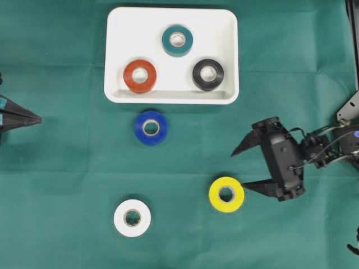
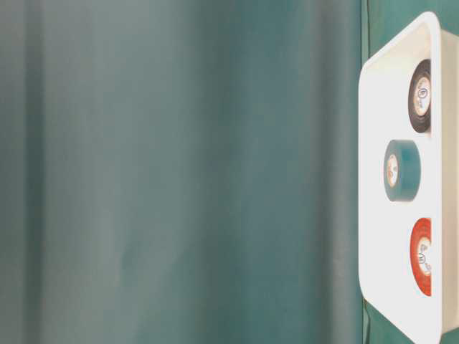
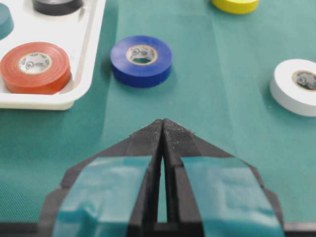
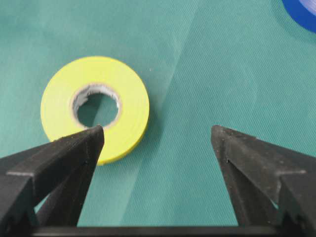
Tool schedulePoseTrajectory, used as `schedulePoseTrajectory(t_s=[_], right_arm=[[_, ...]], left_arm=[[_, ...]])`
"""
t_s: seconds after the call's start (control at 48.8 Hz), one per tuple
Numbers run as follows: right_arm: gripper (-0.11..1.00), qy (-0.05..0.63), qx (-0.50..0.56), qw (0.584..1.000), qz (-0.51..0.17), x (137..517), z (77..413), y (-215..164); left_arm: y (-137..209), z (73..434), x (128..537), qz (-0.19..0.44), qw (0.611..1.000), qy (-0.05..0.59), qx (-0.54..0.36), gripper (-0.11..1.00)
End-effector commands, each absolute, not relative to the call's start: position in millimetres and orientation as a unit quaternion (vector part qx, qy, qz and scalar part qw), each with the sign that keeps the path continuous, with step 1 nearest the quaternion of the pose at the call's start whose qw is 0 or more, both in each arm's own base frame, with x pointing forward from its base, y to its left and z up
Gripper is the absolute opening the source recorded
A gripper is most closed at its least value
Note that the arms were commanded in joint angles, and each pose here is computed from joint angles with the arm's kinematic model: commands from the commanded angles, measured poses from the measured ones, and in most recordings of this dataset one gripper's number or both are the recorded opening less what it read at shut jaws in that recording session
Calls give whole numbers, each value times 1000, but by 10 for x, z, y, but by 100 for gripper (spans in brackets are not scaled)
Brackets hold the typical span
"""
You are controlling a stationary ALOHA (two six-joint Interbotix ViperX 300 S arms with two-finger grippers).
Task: Put the tape into the white case with the right arm.
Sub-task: 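Move the right gripper down-left toward the yellow tape roll, then lower the right gripper into the yellow roll's core and close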
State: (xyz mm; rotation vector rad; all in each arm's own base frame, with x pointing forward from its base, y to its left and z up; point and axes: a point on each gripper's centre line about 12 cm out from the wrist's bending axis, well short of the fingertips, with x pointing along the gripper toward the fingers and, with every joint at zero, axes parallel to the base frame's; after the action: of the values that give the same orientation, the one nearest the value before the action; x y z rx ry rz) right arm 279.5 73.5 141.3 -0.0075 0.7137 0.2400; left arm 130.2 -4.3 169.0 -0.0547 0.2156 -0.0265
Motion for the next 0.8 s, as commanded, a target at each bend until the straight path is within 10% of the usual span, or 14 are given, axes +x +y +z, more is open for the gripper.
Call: schedulePoseTrajectory(t_s=[0.0, 0.778], right_arm=[[71, 339, -4, 933, 121, 2920, 1465, 778], [71, 396, -19, 911, 112, 3196, 1230, 896]], left_arm=[[-39, 1743, 1318, -12, 995, 100, -28, 0], [-39, 1741, 1317, -12, 994, 101, -28, 0]])
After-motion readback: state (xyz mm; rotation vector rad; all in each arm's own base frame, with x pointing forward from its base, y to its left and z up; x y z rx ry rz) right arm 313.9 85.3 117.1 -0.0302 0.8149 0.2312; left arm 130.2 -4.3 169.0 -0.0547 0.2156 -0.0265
